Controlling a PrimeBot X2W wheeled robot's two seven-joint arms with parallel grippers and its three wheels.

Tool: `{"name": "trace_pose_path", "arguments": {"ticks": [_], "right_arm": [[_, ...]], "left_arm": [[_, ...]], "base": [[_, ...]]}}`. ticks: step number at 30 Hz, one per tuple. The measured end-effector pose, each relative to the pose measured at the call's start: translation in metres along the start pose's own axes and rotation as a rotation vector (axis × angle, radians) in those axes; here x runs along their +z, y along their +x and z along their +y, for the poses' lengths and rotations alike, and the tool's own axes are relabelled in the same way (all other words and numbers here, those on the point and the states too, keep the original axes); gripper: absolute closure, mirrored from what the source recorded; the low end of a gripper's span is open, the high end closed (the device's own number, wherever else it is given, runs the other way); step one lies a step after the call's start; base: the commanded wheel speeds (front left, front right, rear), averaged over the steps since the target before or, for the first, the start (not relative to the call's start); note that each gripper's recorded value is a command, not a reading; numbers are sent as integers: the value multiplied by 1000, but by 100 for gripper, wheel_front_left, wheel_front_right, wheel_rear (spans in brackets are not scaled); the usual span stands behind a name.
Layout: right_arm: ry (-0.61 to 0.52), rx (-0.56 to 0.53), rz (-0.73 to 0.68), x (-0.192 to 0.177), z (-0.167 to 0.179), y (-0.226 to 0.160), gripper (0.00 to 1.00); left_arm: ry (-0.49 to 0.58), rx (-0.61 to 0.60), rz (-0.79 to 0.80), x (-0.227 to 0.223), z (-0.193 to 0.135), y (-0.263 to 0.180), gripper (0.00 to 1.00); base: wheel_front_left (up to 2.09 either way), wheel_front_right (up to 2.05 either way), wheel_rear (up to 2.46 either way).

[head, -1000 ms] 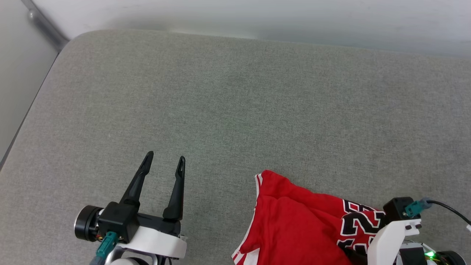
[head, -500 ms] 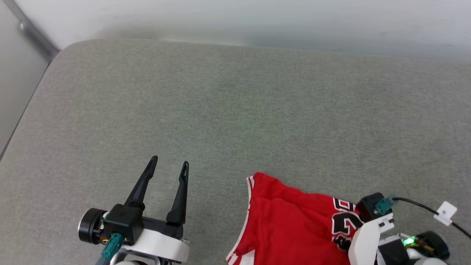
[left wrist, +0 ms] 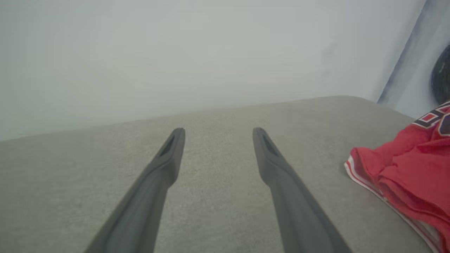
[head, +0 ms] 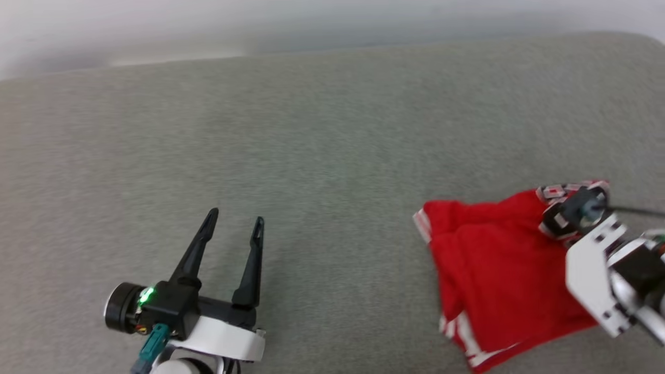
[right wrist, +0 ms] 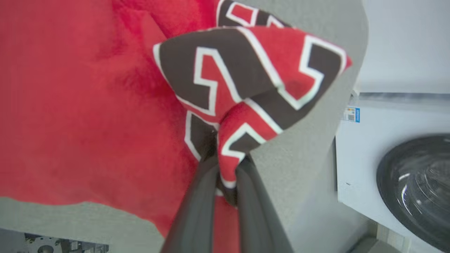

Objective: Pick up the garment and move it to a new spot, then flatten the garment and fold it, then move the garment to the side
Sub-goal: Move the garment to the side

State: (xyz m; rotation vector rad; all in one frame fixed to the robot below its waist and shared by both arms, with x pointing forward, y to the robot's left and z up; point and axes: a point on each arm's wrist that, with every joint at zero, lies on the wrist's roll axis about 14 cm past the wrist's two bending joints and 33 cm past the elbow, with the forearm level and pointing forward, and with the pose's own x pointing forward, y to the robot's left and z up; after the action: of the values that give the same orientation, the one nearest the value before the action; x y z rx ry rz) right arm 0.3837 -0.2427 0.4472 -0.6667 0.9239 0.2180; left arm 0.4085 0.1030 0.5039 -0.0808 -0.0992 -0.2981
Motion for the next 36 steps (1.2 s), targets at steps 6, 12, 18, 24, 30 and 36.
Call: {"name": "trace_pose_path", "arguments": {"ticks": [6, 12, 18, 24, 30, 36], "right_arm": [[28, -163, 59, -27, -71, 7, 100], [41, -281, 202, -83, -122, 20, 100], [82, -387, 319, -137, -164, 26, 100], [98, -438, 339, -163, -183, 39, 100], [106, -458, 327, -168, -189, 60, 100], [119, -470, 328, -171, -191, 73, 100]], "left_arm": [[-14, -134, 3, -17, -29, 36, 0], [-21, -233, 11, -41, -46, 64, 0], [-42, -296, 4, -61, -57, 84, 0], [-59, -323, 6, -77, -60, 93, 0], [-50, -317, 30, -90, -52, 93, 0], [-43, -304, 37, -93, -46, 91, 0]], "base": [[0, 0, 0], [0, 0, 0], [0, 0, 0], [0, 0, 0], [0, 0, 0], [0, 0, 0]]}}
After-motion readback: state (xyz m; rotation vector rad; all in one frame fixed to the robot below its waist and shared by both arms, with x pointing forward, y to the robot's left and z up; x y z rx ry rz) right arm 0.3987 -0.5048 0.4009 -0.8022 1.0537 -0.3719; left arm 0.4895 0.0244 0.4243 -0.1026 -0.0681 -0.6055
